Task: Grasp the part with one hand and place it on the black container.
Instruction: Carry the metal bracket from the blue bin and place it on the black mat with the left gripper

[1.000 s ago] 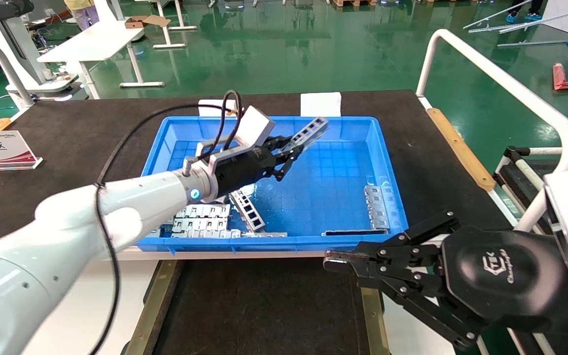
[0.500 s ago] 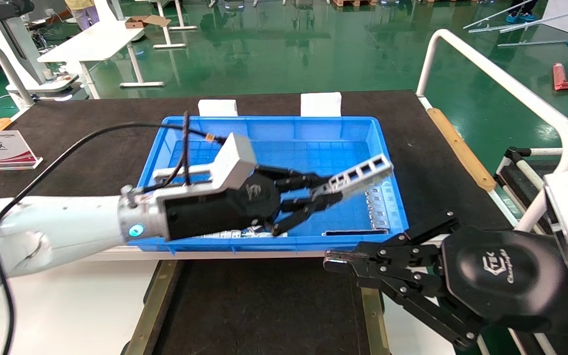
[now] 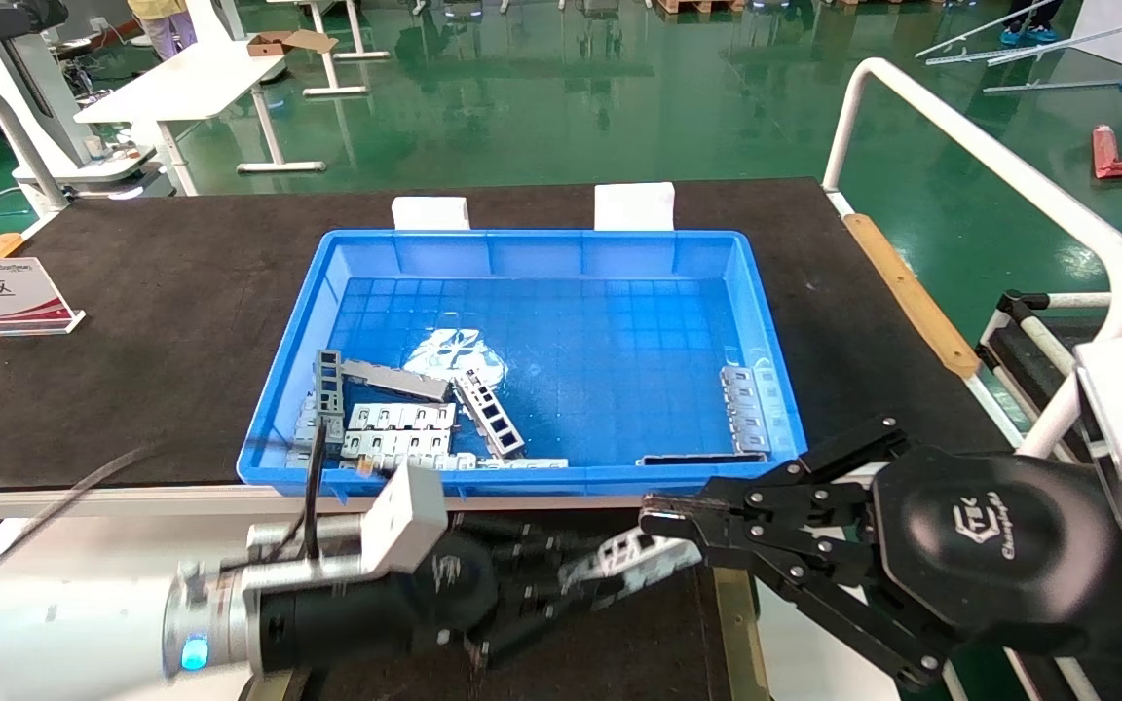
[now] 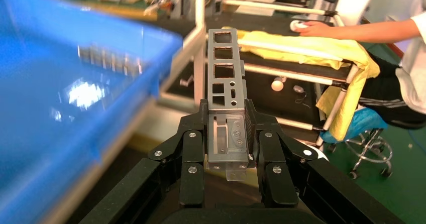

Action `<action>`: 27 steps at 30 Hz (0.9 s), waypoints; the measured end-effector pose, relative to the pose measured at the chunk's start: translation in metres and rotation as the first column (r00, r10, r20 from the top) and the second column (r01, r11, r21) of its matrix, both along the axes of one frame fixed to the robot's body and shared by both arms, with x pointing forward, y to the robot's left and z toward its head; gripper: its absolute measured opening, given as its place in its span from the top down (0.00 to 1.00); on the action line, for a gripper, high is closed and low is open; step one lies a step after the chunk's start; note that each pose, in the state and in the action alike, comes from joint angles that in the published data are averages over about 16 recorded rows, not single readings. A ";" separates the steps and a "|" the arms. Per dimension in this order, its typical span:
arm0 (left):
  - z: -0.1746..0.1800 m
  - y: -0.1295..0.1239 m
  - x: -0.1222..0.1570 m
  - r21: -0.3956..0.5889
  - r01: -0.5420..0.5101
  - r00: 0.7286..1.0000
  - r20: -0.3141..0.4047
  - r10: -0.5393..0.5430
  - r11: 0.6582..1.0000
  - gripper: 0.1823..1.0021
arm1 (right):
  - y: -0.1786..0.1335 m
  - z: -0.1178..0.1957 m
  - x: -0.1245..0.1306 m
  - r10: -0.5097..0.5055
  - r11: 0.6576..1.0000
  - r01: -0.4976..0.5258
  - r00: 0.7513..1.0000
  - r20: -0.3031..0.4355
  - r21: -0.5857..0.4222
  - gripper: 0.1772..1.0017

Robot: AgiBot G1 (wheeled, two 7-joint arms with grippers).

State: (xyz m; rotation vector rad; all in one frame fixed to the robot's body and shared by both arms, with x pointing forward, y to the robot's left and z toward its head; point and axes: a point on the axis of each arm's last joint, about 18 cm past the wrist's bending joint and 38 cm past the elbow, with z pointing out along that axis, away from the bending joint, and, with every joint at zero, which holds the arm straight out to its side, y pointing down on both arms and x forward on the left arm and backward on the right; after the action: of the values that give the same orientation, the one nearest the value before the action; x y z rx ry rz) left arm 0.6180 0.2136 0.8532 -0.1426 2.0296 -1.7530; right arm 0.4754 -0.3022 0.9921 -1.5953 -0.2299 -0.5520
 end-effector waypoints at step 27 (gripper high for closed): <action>-0.131 -0.021 0.033 -0.162 -0.597 0.744 -0.479 0.467 0.786 0.83 | 0.000 0.000 0.000 0.000 1.000 0.000 1.000 0.000 0.000 0.98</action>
State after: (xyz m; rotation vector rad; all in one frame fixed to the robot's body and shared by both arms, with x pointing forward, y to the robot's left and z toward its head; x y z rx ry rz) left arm 0.6506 0.1922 0.7223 -1.1832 1.6876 -1.7149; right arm 0.4754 -0.3022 0.9921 -1.5953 -0.2299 -0.5520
